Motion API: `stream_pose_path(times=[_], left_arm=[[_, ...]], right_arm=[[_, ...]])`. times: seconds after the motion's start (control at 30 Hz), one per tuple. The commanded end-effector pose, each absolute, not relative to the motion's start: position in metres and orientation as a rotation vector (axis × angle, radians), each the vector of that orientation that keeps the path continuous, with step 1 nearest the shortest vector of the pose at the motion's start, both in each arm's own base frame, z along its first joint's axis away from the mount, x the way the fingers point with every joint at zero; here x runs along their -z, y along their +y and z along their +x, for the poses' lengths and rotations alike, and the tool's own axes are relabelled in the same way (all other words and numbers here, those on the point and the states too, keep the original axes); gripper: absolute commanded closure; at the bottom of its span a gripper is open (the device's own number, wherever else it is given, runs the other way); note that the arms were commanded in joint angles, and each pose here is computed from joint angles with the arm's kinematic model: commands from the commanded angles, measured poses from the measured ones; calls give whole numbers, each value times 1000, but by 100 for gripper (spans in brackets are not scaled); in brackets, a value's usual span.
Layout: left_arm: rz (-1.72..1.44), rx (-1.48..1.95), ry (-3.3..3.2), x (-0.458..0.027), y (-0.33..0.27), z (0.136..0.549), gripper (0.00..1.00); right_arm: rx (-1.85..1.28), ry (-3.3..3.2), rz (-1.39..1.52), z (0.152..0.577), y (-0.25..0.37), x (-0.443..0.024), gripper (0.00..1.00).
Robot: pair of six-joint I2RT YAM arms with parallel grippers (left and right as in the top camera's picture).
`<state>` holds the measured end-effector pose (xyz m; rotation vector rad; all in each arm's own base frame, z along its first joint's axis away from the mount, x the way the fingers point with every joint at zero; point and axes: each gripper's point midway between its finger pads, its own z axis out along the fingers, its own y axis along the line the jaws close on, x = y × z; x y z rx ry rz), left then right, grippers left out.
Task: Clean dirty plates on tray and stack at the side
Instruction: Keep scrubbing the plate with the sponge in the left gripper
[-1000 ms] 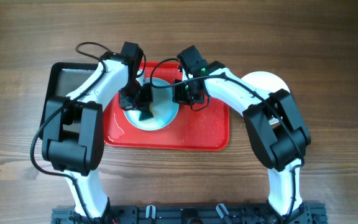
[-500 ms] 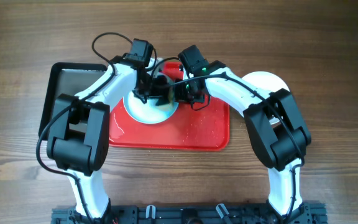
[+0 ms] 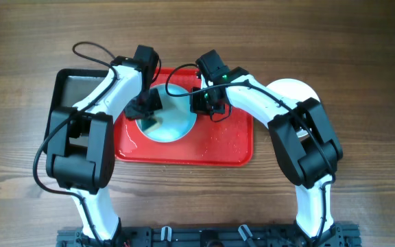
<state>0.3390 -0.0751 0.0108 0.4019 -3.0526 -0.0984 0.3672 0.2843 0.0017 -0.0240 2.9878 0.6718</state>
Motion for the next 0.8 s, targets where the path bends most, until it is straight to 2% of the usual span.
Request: stream_pose_path(times=[0.0, 0.13, 0.23, 0.4, 0.57, 0.77], left_arm=[[124, -231, -2864, 2, -106, 299, 96], [-130, -676, -2762, -17, -159, 289, 96], [-235, -728, -2784, -17, -178, 292, 96], [-382, -787, -2928, -12, -209, 322, 96], [-140, -479, -3195, 2, -188, 368, 96], [224, -5, -3400, 3, -121, 410, 96]], right_arm=[[-609, 3020, 12, 367, 276, 16, 96], [-609, 3020, 11, 367, 276, 16, 96], [-609, 3020, 11, 367, 276, 16, 96], [-618, 3022, 5, 367, 277, 15, 96], [-619, 3022, 5, 367, 277, 15, 96], [-618, 3021, 4, 367, 277, 15, 96]])
